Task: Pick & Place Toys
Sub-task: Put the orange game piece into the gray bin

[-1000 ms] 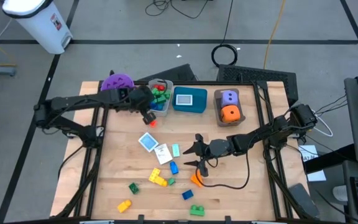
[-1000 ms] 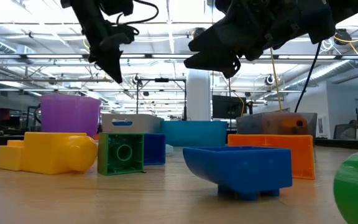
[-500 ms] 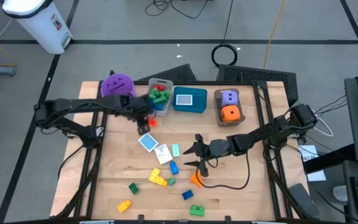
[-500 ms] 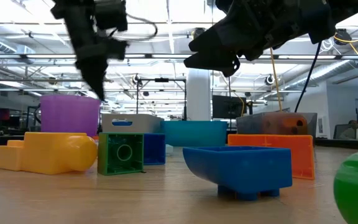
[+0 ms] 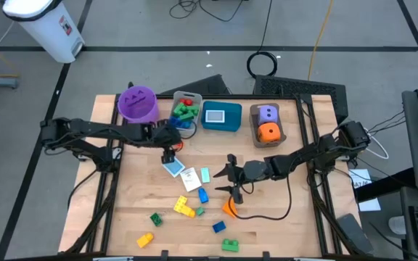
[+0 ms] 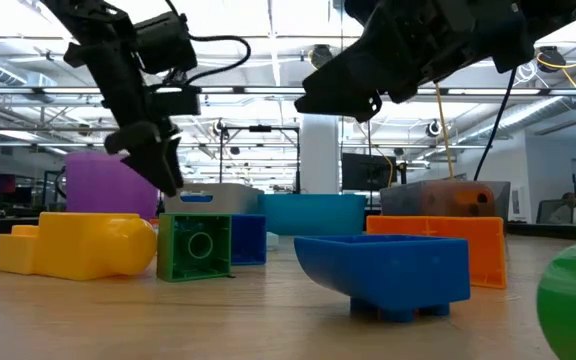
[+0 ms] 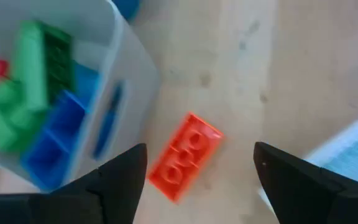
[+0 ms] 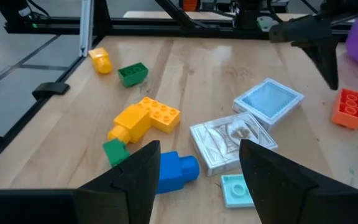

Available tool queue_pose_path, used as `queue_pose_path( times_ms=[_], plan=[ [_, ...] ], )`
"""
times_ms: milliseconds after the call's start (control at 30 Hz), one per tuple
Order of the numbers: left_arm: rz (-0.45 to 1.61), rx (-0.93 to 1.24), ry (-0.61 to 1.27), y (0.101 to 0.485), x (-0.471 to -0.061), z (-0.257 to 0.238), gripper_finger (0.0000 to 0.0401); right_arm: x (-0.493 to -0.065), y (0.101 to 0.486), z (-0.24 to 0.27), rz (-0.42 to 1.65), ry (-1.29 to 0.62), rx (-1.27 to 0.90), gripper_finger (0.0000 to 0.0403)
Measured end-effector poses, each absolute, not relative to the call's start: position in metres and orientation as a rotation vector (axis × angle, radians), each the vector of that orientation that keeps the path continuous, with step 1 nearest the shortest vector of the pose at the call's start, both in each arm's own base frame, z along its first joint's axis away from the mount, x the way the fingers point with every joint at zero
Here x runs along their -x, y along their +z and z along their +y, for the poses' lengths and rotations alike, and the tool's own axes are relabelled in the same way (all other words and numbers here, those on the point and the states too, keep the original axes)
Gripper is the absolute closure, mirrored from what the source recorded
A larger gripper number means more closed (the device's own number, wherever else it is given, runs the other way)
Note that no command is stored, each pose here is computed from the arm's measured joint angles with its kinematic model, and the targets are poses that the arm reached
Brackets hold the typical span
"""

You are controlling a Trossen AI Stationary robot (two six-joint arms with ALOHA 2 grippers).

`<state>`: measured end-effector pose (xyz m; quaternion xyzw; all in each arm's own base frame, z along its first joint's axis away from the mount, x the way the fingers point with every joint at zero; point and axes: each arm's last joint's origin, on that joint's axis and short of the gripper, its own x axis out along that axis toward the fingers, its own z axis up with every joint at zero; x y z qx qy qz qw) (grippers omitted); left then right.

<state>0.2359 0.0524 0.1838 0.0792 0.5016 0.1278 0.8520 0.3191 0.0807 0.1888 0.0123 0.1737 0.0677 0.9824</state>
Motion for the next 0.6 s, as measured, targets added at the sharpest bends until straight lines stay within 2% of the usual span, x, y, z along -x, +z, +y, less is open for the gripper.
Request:
queue_pose_path(
  times_ms=[333, 600],
  plan=[
    [1.159, -0.249, 0.209, 0.153, -0.250, 0.055, 0.0095, -0.318, 0.186, 0.080, 0.382, 0.131, -0.025, 0.0193],
    [1.157, -0.276, 0.198, 0.139, -0.259, 0.060, 0.0096, -0.318, 0.186, 0.080, 0.380, 0.131, -0.025, 0.0193]
  ],
)
